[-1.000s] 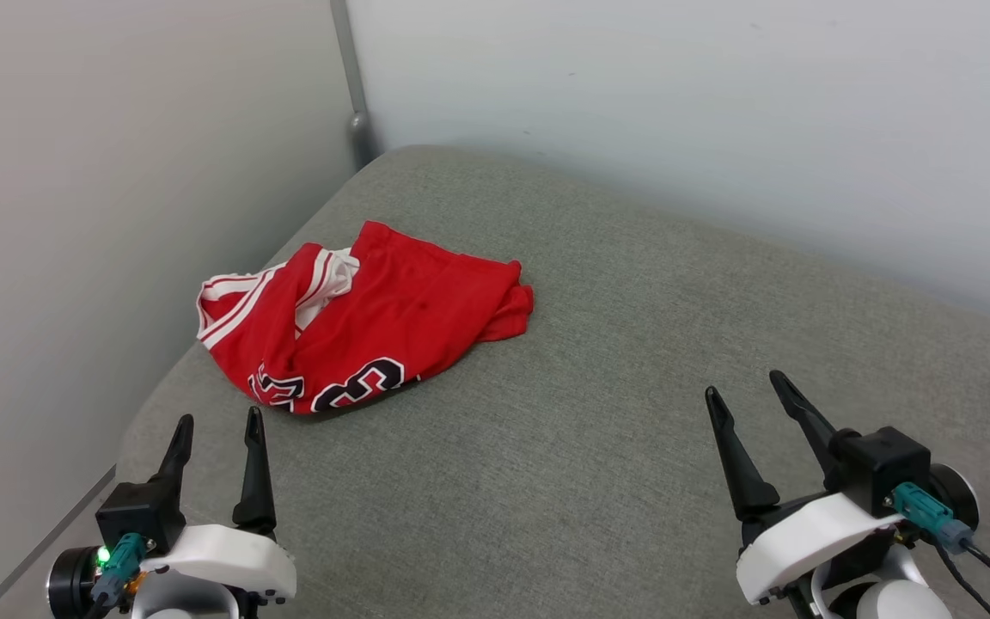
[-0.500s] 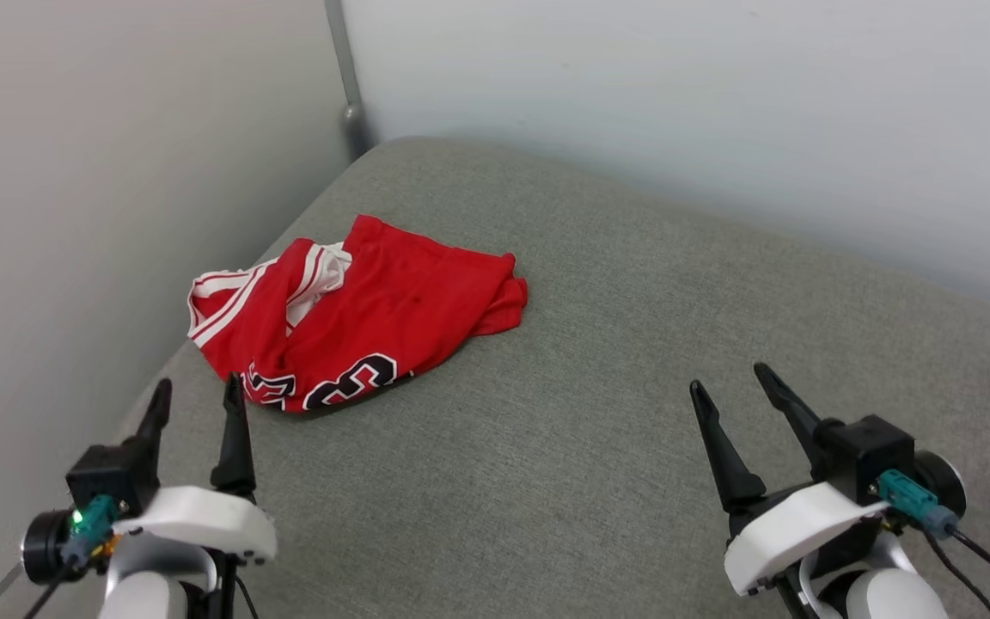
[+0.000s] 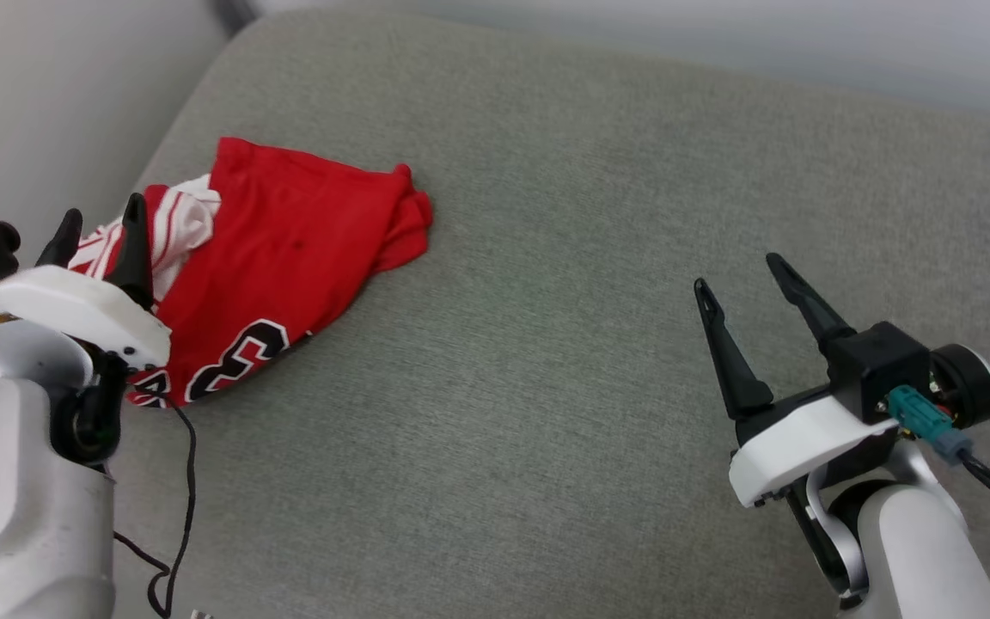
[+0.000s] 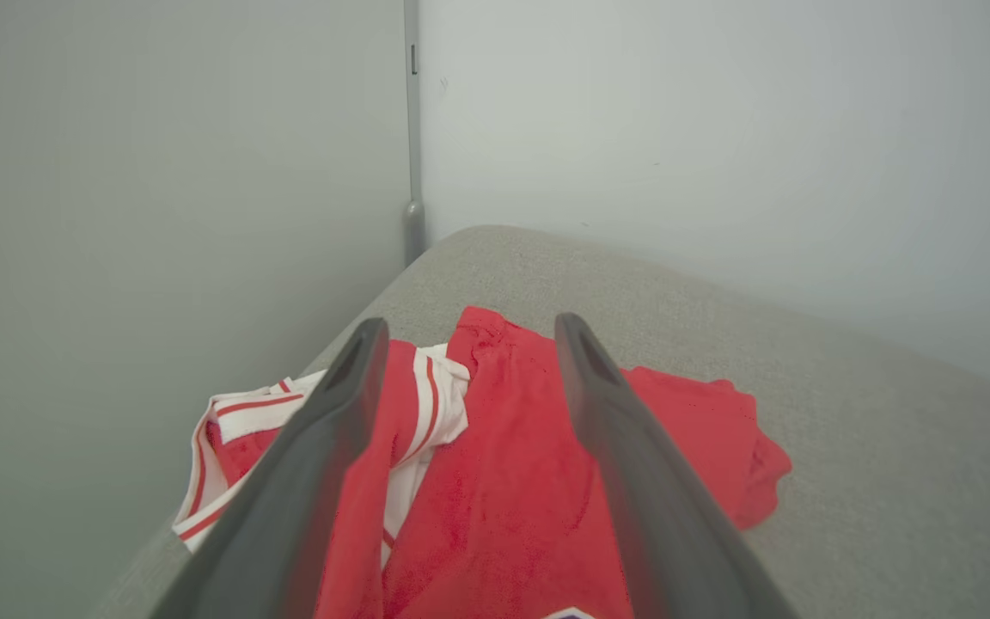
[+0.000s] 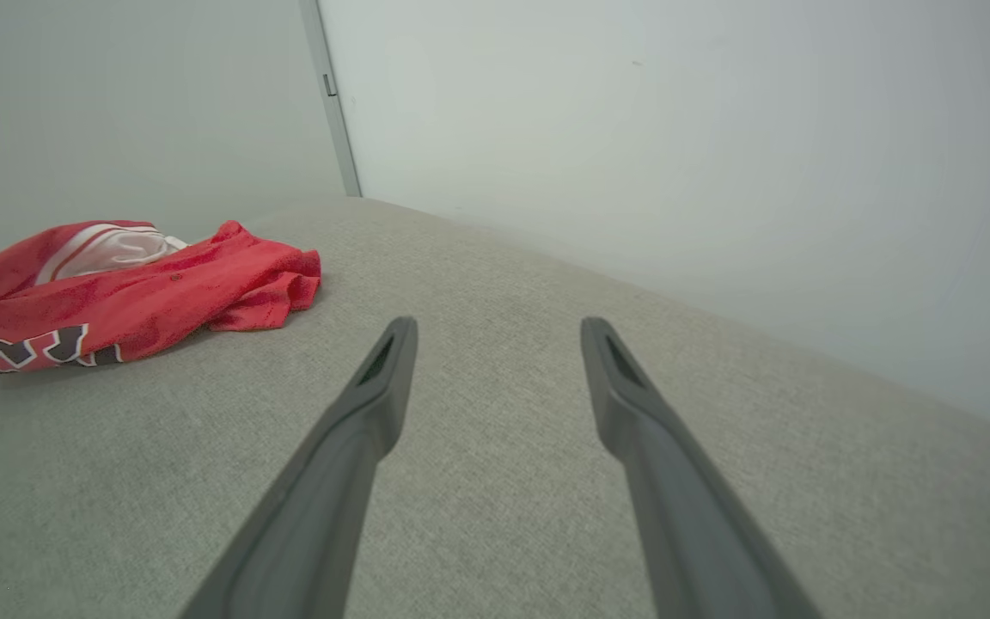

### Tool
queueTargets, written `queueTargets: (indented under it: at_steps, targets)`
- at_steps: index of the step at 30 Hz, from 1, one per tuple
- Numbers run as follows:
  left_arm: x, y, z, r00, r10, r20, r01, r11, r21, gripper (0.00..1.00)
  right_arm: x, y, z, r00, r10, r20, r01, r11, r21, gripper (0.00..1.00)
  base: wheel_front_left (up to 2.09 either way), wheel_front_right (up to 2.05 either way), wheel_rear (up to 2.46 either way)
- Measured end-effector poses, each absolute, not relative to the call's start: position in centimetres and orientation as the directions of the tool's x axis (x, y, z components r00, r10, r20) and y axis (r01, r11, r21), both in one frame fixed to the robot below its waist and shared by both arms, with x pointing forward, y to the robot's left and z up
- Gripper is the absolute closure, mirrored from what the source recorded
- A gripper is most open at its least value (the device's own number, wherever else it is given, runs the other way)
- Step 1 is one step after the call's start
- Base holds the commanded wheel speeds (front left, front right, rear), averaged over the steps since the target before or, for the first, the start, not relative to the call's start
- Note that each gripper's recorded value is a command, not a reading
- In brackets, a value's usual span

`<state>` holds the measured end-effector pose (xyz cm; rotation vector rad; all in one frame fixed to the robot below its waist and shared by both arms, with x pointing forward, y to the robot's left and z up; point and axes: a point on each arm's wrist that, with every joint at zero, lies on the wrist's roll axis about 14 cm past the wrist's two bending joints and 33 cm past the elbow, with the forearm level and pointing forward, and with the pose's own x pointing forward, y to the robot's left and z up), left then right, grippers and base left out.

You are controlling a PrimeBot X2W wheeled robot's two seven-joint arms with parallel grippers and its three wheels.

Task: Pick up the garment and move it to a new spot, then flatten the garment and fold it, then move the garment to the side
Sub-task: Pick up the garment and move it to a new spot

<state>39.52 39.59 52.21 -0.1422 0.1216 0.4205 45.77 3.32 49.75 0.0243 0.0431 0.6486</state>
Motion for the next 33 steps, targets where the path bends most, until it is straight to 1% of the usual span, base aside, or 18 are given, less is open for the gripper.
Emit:
queueTargets:
  at_steps: [3, 6, 9, 11, 12, 13, 16, 17, 18, 19, 22, 26, 30, 33]
  targets:
    - [40.9, 39.8, 47.3, 0.861, 0.354, -0.366, -0.422, 0.898, -0.125, 0.0, 47.1, 2.1, 47.8, 0.815, 0.576, -0.065, -0.573, 0.818, 0.052, 0.0, 0.0, 0.0, 0.0]
    - [40.9, 39.9, 42.6, 0.773, 0.305, -0.556, -0.445, 0.886, -0.132, 0.0, 47.8, 1.0, 45.7, 0.829, 0.551, -0.102, -0.546, 0.835, 0.068, 0.0, 0.0, 0.0, 0.0]
    - [40.4, 39.3, 38.7, 0.678, 0.242, -0.694, -0.467, 0.871, -0.151, 0.0, 48.2, -0.2, 44.0, 0.841, 0.525, -0.132, -0.519, 0.851, 0.077, 0.0, 0.0, 0.0, 0.0]
    - [40.3, 39.0, 37.1, 0.628, 0.209, -0.75, -0.474, 0.867, -0.156, 0.0, 48.4, -0.9, 43.1, 0.847, 0.509, -0.151, -0.503, 0.861, 0.081, 0.0, 0.0, 0.0, 0.0]
    - [40.3, 39.0, 37.1, 0.628, 0.209, -0.75, -0.474, 0.867, -0.156, 0.0, 48.4, -0.9, 43.1, 0.847, 0.509, -0.151, -0.503, 0.861, 0.081, 0.0, 0.0, 0.0, 0.0]
    - [40.2, 38.9, 36.2, 0.575, 0.175, -0.799, -0.473, 0.868, -0.151, 0.0, 48.4, -1.5, 42.2, 0.851, 0.497, -0.17, -0.49, 0.868, 0.086, 0.0, 0.0, 0.0, 0.0]
    - [40.2, 38.3, 35.5, 0.528, 0.125, -0.84, -0.468, 0.868, -0.165, 0.0, 48.6, -1.8, 41.6, 0.853, 0.489, -0.183, -0.48, 0.872, 0.093, 0.0, 0.0, 0.0, 0.0]
    - [40.2, 38.1, 35.5, 0.525, 0.112, -0.844, -0.471, 0.864, -0.179, 0.52, 48.7, -1.8, 41.6, 0.853, 0.489, -0.183, -0.48, 0.872, 0.093, 0.0, 0.0, 0.0, 0.0]
    - [40.3, 38.1, 35.6, 0.529, 0.106, -0.842, -0.47, 0.863, -0.187, 0.73, 48.7, -1.7, 41.6, 0.853, 0.49, -0.18, -0.481, 0.871, 0.093, 0.0, 0.0, 0.0, 0.0]
    - [40.2, 37.9, 35.7, 0.529, 0.102, -0.842, -0.466, 0.865, -0.188, 1.0, 48.7, -1.7, 41.7, 0.852, 0.492, -0.179, -0.483, 0.871, 0.093, 0.0, 0.0, 0.0, 0.0]
    - [40.1, 37.8, 36.1, 0.551, 0.113, -0.827, -0.451, 0.874, -0.182, 1.0, 48.6, -1.5, 42.4, 0.853, 0.495, -0.164, -0.487, 0.869, 0.089, 0.0, 0.0, 0.0, 0.0]
    - [40.7, 38.7, 38.0, 0.639, 0.196, -0.744, -0.432, 0.892, -0.136, 1.0, 48.5, -1.5, 43.7, 0.859, 0.493, -0.136, -0.487, 0.87, 0.079, 0.0, 0.0, 0.0, 0.0]
    - [42.4, 40.5, 43.1, 0.771, 0.314, -0.554, -0.423, 0.903, -0.077, 1.0, 47.8, -1.7, 45.3, 0.866, 0.49, -0.105, -0.484, 0.872, 0.08, 0.0, 0.0, 0.0, 0.0]
    - [43.1, 41.2, 47.4, 0.843, 0.361, -0.398, -0.409, 0.912, -0.04, 1.0, 47.0, -2.0, 46.6, 0.872, 0.483, -0.08, -0.477, 0.875, 0.084, 0.0, 0.0, 0.0, 0.0]
